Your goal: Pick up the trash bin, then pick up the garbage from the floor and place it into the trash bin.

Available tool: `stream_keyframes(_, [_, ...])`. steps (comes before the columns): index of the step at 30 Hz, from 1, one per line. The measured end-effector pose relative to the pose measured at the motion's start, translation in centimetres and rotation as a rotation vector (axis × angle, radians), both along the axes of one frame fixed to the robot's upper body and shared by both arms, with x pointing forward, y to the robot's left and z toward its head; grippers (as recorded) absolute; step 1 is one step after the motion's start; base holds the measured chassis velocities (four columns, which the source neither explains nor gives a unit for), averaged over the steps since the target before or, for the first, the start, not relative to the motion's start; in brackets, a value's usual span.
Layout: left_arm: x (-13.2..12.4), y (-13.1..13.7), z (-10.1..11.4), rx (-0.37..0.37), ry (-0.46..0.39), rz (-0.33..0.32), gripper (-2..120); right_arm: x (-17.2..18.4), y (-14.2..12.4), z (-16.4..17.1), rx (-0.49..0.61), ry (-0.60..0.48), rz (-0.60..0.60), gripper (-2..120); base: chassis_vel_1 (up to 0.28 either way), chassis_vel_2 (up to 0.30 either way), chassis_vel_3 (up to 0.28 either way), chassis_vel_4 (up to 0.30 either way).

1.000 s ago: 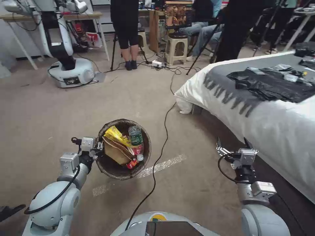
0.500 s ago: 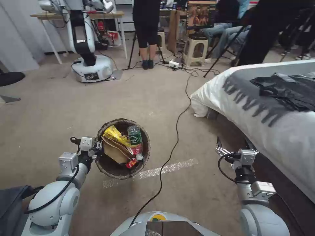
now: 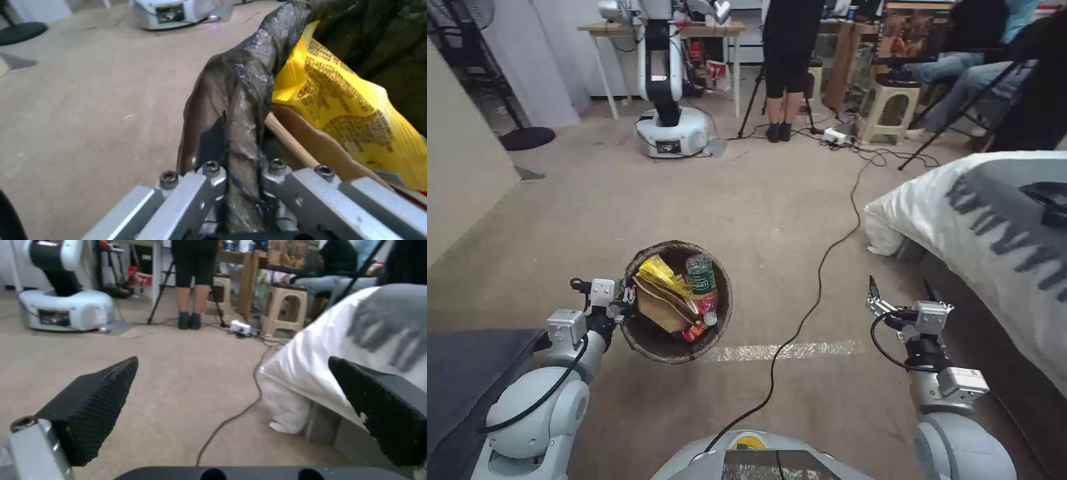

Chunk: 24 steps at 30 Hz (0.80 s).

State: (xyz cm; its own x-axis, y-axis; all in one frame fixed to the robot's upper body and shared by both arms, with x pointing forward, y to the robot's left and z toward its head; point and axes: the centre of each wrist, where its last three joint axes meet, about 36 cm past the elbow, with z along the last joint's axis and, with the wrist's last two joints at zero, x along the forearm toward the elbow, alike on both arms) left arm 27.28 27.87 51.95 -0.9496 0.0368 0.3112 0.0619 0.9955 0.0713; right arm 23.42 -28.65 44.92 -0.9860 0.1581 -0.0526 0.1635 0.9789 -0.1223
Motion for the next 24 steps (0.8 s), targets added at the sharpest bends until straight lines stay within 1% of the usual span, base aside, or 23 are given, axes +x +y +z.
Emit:
stream_keyframes(12, [0.1,0.0,-0.2,-0.001,-0.011,0.000,3,0.0,-0.2,0.1,0.000,-0.001,-0.005,100,0.082,0.073,0.070,0.071])
stream_keyframes(21, [0.6,0.1,-0.2,0.002,-0.015,-0.006,3,0.1,-0.2,0.3,0.001,0.003,-0.007,100,0.000,0.000,0.000,0.000])
stream_keyframes(24, [1.2,0.4,0.0,0.003,-0.015,-0.014,3,0.3,-0.1,0.3,0.003,0.006,-0.007,100,0.000,0.000,0.000,0.000])
